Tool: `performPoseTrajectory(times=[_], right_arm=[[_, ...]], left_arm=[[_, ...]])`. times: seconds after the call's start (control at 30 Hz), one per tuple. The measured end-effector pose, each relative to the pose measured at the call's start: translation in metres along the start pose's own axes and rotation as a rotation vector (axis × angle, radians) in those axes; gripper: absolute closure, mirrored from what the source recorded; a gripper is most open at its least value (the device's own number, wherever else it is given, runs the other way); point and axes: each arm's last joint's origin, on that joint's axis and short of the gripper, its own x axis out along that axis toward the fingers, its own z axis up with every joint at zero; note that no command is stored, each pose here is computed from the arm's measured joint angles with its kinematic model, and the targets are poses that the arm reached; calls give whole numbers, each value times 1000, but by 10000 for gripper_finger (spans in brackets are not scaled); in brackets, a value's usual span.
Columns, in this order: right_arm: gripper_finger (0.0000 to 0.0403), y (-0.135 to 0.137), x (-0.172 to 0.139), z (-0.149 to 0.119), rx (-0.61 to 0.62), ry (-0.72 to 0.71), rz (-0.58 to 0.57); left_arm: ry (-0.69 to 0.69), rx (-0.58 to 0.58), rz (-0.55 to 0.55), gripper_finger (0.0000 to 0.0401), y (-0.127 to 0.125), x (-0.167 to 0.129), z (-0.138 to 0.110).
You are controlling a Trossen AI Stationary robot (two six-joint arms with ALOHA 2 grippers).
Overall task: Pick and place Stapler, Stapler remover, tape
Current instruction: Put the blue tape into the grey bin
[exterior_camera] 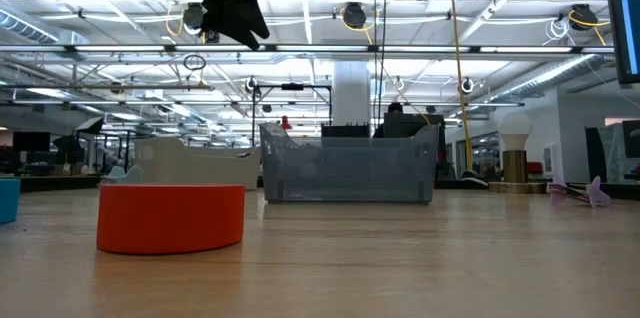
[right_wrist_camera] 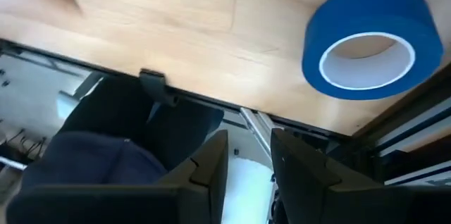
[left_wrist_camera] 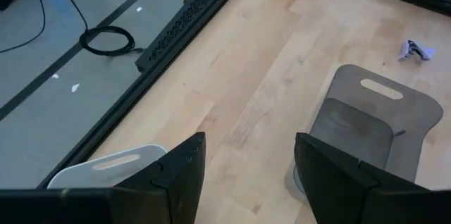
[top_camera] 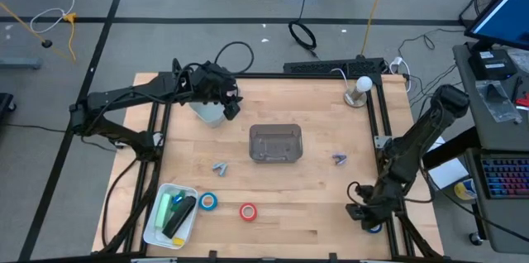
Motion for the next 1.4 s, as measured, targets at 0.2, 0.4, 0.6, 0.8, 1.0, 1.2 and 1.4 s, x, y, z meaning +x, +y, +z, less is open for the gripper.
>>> performPoseTrajectory(times=[0.2, 0.4, 0.6, 0.8, 1.0, 1.2, 1.4], right_arm=[[303, -3, 6, 4, 29, -35, -66], [303, -8, 7, 11, 59, -107, -115], [303, -11, 7, 15, 88, -157, -134], [303, -11, 16, 16, 94, -136, -177], [303, -11, 20, 18, 102, -136, -207], [303, -9, 20, 20, 122, -150, -203], [303, -8, 20, 21, 118, -142, -193]], left_arm=[[-2, 9, 17, 183, 0, 0, 0], [-3, 9, 21, 183, 1, 0, 0], [-2, 9, 22, 183, 1, 0, 0], [-2, 9, 22, 183, 1, 0, 0], [-2, 14, 22, 183, 1, 0, 0], [-1, 13, 22, 183, 1, 0, 0], [-2, 13, 23, 183, 1, 0, 0]])
